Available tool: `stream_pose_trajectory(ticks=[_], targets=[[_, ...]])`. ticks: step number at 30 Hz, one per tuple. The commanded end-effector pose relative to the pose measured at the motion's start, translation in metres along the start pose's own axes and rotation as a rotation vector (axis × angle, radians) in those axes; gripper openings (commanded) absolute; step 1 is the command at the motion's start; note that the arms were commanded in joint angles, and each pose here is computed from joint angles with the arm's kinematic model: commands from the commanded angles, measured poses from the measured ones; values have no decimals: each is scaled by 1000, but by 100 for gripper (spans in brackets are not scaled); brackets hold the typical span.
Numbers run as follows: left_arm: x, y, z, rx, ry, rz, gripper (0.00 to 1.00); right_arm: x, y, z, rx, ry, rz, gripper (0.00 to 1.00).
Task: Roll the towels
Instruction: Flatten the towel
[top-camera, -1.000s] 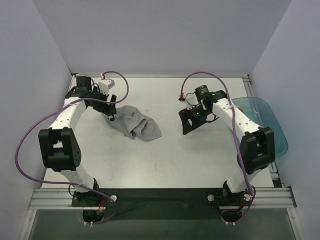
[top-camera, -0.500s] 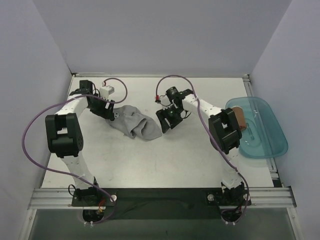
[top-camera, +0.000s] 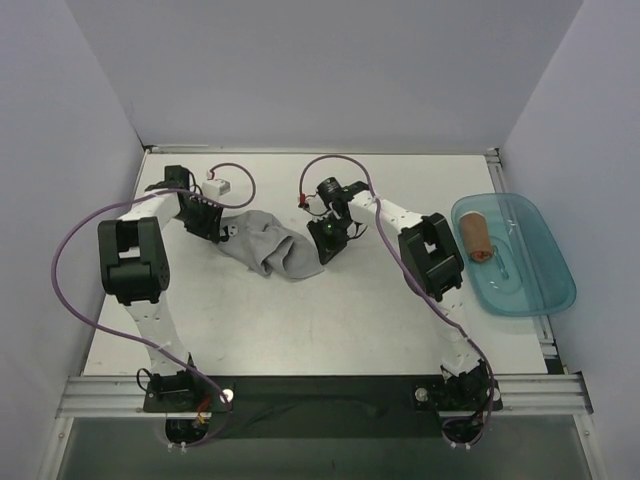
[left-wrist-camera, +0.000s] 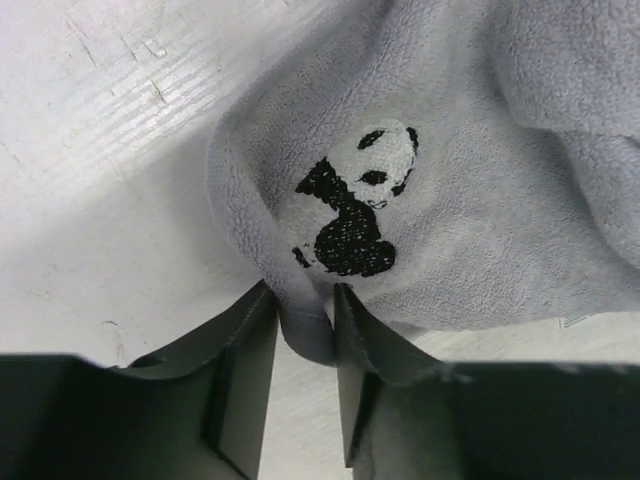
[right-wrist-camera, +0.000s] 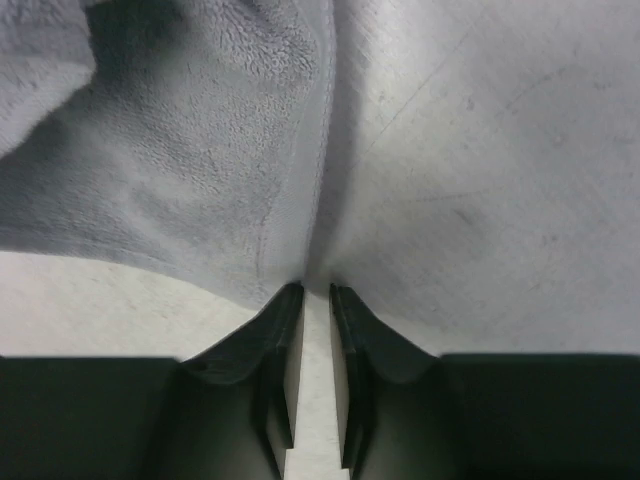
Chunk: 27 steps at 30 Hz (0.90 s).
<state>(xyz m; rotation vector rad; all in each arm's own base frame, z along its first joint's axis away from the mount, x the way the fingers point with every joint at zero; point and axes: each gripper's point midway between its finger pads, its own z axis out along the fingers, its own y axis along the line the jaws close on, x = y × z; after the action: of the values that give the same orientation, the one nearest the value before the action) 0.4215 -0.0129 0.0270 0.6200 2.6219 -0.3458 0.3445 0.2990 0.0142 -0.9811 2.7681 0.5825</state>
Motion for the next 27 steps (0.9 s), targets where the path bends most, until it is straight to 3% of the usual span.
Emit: stream_pose_trajectory(ticks=[1, 2, 8, 9, 15, 19, 23, 27], targets=[[-18, 9, -16, -33, -54, 8, 37, 9, -5, 7, 27, 44, 34, 3], [-20, 10, -24, -41, -69, 15, 30, 11, -7, 5, 30, 45, 43, 0], [-8, 11, -49, -44, -73, 13, 18, 31, -24, -34, 72, 14, 71, 0], [-3, 14, -52, -43, -68, 5, 12, 30, -31, -51, 90, -20, 79, 0], [16, 2, -68, -35, -49, 50, 7, 51, -68, -96, 169, -73, 130, 0], [18, -3, -74, -31, -51, 66, 7, 48, -61, -104, 147, -98, 106, 0], [16, -2, -74, -24, -40, 61, 7, 35, -43, -89, 95, -94, 108, 30], [16, -2, -72, -11, -35, 51, 7, 17, -34, -64, 87, -78, 101, 41]])
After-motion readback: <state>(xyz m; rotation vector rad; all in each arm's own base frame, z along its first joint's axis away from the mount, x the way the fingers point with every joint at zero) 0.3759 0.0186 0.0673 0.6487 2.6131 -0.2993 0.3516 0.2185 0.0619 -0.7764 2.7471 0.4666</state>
